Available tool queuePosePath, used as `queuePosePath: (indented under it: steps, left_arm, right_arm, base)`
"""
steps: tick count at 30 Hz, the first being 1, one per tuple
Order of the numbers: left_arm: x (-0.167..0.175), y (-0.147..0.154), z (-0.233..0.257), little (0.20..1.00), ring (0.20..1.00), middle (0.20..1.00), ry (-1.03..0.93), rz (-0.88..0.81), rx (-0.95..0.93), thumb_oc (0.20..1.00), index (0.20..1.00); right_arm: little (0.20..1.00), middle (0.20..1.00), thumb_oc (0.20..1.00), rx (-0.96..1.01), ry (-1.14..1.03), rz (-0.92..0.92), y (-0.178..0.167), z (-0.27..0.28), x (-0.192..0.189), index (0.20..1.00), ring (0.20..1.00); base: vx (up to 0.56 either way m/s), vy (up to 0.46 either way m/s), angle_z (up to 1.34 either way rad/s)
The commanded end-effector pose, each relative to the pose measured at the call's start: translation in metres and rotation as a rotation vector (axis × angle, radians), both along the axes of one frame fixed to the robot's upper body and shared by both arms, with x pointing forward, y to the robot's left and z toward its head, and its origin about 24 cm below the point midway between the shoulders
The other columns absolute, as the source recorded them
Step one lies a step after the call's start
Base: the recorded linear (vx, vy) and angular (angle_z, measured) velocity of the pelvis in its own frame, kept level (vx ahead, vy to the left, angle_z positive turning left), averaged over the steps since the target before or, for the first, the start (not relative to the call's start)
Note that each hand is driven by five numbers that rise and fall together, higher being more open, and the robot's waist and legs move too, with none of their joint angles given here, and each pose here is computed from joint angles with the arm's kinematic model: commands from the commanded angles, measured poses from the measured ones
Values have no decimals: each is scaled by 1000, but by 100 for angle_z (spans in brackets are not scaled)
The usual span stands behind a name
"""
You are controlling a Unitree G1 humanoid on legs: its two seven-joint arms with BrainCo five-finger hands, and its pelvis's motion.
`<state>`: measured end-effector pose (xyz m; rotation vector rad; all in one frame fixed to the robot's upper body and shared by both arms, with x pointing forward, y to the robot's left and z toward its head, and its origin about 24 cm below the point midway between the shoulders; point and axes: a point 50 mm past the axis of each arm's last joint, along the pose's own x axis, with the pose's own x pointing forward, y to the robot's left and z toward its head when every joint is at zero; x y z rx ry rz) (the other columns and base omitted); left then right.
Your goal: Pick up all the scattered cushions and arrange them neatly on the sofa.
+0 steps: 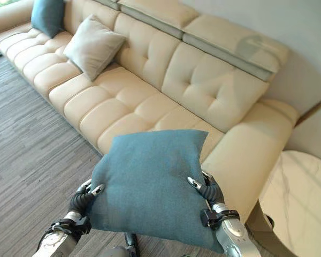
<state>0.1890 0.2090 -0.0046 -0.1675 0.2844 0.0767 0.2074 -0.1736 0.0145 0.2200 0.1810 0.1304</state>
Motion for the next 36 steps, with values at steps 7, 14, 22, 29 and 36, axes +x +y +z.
queuePosePath:
  steps: [7, 14, 22, 29, 36]
  left_arm:
    - [17, -10, 48, 200, 200, 200, -277, -37, 9, 200, 200]
    - [19, -15, 48, 200, 200, 200, -280, -63, 22, 200, 200]
    - [15, -23, 44, 200, 200, 200, -267, -75, -34, 200, 200]
    - [20, -29, 53, 200, 200, 200, -313, -79, -62, 200, 200]
    - [15, -32, 49, 200, 200, 200, -292, -72, -70, 200, 200]
  right_arm:
    - [200, 200, 200, 84, -151, 142, 37, 24, 13, 200, 200]
    - [200, 200, 200, 79, -117, 125, 30, 17, 7, 200, 200]
    - [200, 200, 200, 93, -105, 93, 21, 16, 2, 200, 200]
    - [200, 200, 200, 62, -120, 70, 11, 20, 7, 200, 200]
    - [200, 200, 200, 23, -83, 46, 5, 11, 3, 200, 200]
  base:
    - [82, 157, 33]
    - [177, -14, 38]
    - [234, -132, -14]
    - [99, -123, -32]
    - [116, 71, -21]
